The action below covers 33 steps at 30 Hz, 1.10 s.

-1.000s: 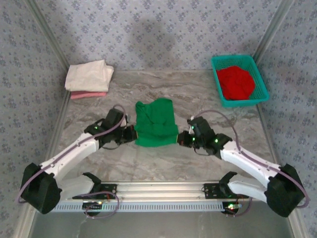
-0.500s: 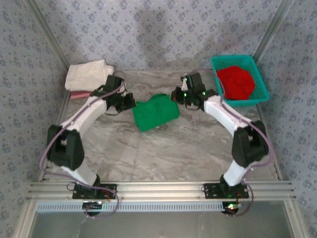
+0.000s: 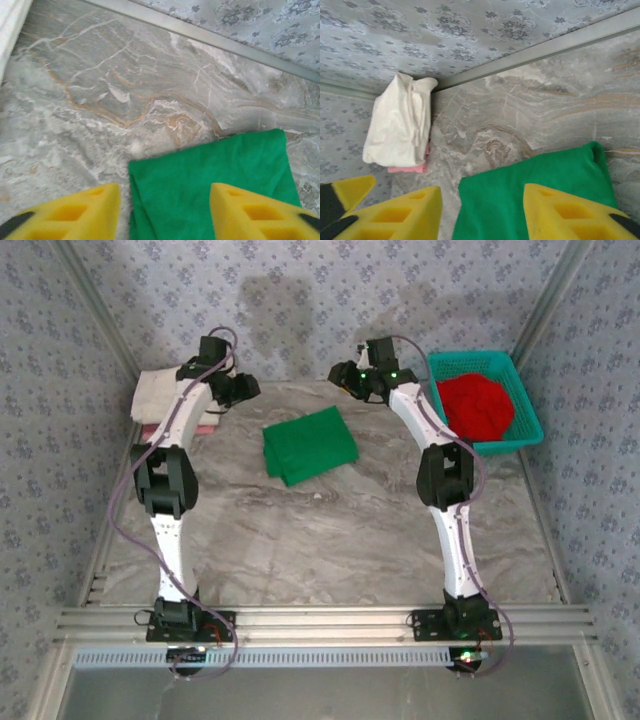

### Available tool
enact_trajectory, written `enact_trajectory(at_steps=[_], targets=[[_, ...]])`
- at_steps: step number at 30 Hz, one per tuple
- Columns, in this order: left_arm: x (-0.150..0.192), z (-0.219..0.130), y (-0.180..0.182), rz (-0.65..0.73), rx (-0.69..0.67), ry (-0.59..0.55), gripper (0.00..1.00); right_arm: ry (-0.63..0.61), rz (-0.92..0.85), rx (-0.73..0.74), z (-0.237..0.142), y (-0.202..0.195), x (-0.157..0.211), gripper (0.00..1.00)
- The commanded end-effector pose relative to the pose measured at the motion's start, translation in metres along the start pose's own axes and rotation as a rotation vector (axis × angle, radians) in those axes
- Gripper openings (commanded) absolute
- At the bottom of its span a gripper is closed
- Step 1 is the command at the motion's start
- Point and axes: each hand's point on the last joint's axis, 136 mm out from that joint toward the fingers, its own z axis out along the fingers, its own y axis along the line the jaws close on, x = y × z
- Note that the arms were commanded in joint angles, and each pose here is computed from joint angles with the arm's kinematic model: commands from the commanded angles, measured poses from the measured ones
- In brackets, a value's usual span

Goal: Fold and stack the t-shirts

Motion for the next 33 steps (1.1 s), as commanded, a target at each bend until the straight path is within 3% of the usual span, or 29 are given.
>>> enact_trajectory(at_steps=[1, 4, 7, 11, 16, 18, 23, 33], targets=[[0.04, -0.034, -0.017, -0.007, 0.037, 0.038, 0.6, 0.008, -0.048, -0.054, -0.049, 0.044, 0.008, 0.57], [0.086, -0.037, -0.005, -0.059, 0.061, 0.053, 0.6, 0.05, -0.12, -0.02, -0.066, 0.03, 0.049, 0.57], [0.131, -0.033, 0.002, -0.107, 0.102, 0.093, 0.69, 0.091, -0.116, 0.088, -0.07, -0.012, 0.083, 0.58], [0.163, -0.011, 0.002, -0.117, 0.13, 0.153, 0.74, 0.198, -0.156, 0.155, -0.047, -0.049, 0.119, 0.4], [0.168, 0.021, 0.002, -0.123, 0.126, 0.184, 0.77, 0.253, -0.184, 0.178, -0.01, -0.066, 0.137, 0.21], [0.167, 0.031, 0.004, -0.124, 0.099, 0.179, 0.83, 0.244, -0.181, 0.193, -0.001, -0.075, 0.136, 0.16], [0.164, 0.057, 0.004, -0.136, 0.078, 0.191, 0.89, 0.244, -0.144, 0.201, 0.016, -0.097, 0.141, 0.1], [0.17, 0.085, -0.038, -0.117, 0.154, 0.239, 0.88, 0.244, -0.095, 0.194, 0.022, -0.115, 0.151, 0.06]])
